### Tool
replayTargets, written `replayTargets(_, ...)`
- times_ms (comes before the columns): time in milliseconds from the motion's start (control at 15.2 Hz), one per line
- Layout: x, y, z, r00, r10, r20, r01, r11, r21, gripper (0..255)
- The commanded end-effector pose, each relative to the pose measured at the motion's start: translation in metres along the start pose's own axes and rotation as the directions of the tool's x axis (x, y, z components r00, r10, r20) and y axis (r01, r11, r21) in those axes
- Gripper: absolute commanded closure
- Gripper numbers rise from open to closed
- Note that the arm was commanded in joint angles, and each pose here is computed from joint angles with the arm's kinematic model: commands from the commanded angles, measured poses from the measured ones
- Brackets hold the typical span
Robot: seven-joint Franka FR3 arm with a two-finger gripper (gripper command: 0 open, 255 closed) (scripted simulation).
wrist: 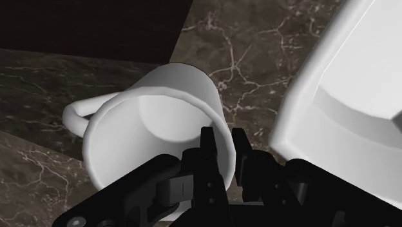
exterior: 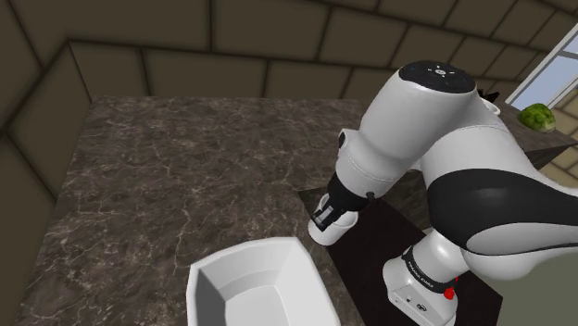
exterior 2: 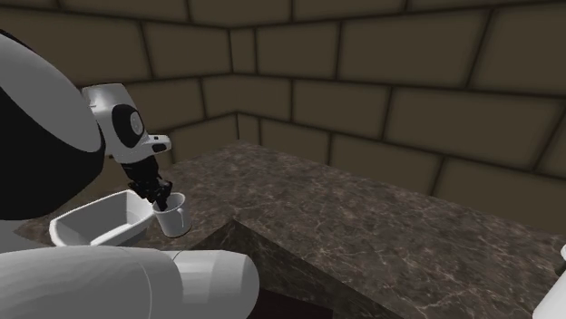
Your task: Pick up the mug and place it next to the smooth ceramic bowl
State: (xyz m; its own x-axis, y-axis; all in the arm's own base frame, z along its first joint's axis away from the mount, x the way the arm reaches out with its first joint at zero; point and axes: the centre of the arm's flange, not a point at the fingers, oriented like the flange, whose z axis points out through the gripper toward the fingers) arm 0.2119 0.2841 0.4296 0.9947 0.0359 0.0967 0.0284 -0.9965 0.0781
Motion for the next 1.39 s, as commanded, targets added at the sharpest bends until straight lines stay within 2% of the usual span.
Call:
replayTargets(0,-0.002,0.0,0.01,1.0,0.0,-0.001,0.0,1.0,0.0,255)
replayTargets(594,-0.006,-0.004,0.057,1.0,0.0,-0.001,0.0,1.0,0.0,255)
replayTargets(1122,-0.006,-0.004,0.057,1.0,0.0,-0.001,0.0,1.0,0.0,255)
replayTargets(1188,-0.006,-0.004,0.057,1.0,0.0,-0.001,0.0,1.0,0.0,0)
replayTargets(1320,-0.006,-0.004,0.057,1.0,0.0,-0.001,0.0,1.0,0.0,0)
